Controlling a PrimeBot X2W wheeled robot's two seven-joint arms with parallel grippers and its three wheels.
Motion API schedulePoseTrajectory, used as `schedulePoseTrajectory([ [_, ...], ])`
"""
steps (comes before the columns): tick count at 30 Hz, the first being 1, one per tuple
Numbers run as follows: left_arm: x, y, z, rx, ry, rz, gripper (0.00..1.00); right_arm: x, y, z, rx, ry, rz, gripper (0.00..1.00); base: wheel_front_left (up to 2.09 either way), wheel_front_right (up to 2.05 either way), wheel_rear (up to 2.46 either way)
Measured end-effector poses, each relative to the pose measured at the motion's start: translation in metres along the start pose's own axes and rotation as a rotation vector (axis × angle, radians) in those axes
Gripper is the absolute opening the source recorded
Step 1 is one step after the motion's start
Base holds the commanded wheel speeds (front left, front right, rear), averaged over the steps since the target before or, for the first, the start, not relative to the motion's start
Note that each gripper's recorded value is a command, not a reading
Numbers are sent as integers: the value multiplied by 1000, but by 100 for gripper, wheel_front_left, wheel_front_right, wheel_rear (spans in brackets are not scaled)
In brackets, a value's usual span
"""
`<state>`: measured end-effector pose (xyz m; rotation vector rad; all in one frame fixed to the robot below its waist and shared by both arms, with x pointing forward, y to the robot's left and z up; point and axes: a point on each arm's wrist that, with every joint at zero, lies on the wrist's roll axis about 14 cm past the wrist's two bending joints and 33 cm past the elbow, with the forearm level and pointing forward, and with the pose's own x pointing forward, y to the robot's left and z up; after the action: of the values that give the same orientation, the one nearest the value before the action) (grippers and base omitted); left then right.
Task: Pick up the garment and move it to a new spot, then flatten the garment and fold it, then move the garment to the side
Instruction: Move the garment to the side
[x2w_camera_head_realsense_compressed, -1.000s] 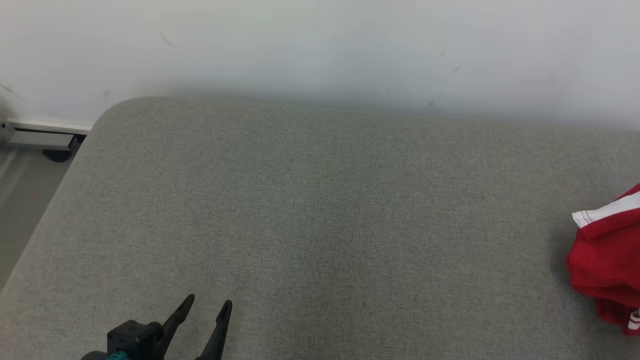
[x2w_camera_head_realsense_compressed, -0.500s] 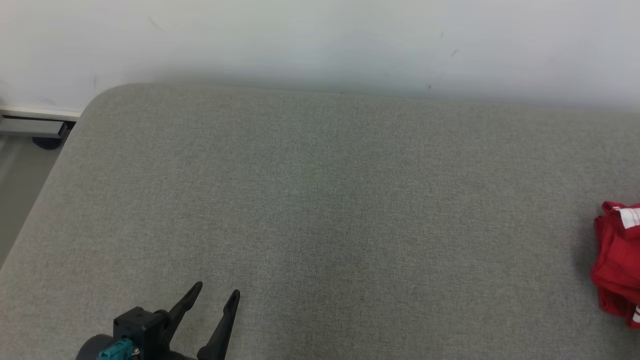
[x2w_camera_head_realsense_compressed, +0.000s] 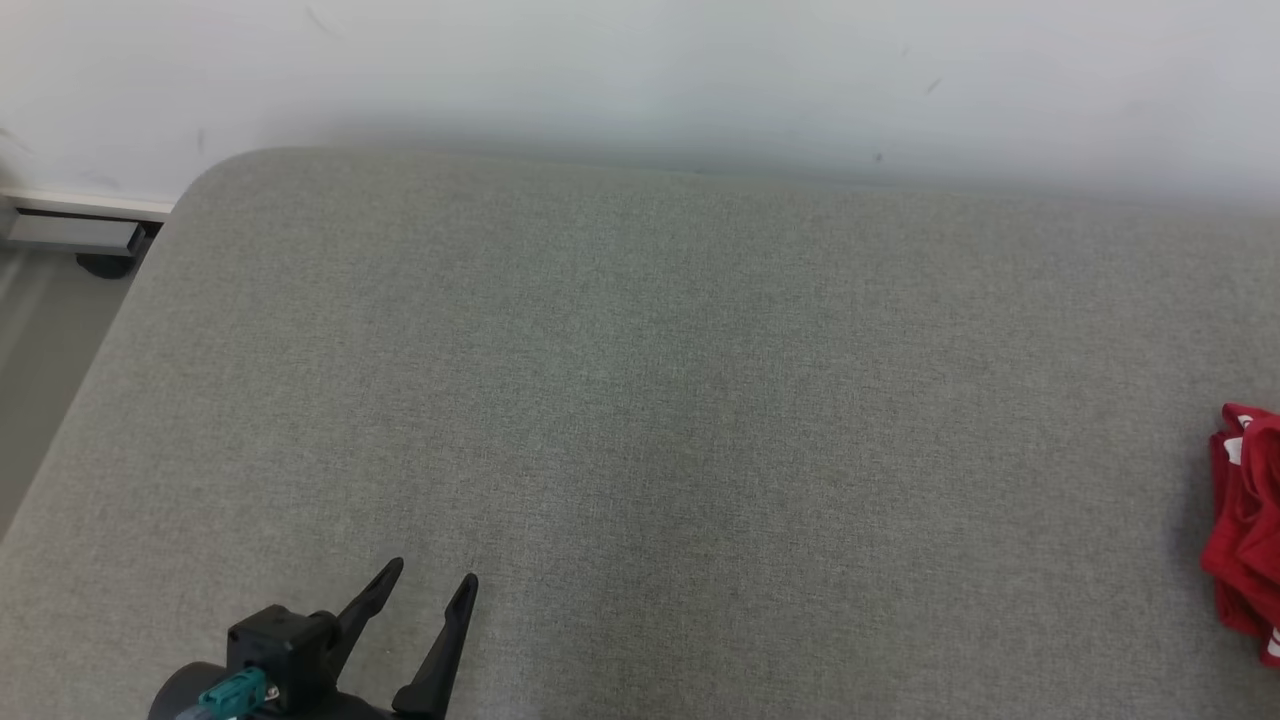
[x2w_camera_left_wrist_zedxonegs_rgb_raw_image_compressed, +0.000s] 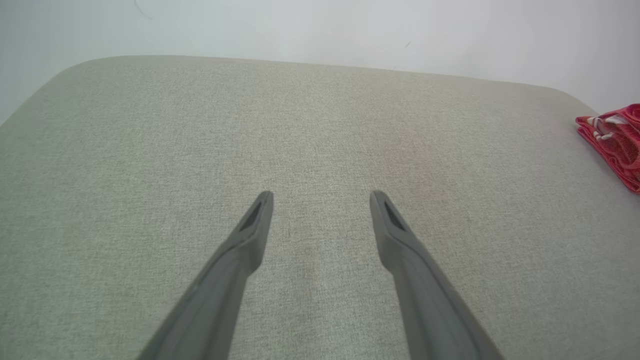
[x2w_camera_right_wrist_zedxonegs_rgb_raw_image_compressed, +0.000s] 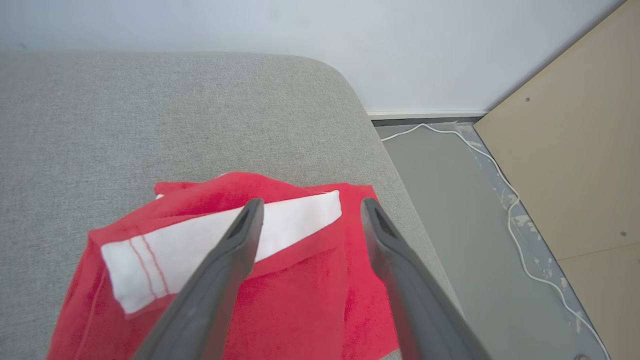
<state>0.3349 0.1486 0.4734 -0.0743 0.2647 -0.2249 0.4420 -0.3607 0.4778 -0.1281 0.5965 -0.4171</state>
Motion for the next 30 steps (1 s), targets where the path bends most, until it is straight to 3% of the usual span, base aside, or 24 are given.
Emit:
schedulePoseTrajectory([
  [8,1,6,12,-10,-56,33,100,-12,40,51,43,-215,170,100,0,0,0],
  [14,-3,19,41,-13,-189,76,100,-52,95,69,97,-397,374,100,0,0,0],
  [24,-20,34,49,-109,-276,160,100,-117,116,42,228,-526,483,100,0,0,0],
  [30,-26,30,53,-133,-312,155,100,-140,111,24,288,-553,486,100,0,0,0],
])
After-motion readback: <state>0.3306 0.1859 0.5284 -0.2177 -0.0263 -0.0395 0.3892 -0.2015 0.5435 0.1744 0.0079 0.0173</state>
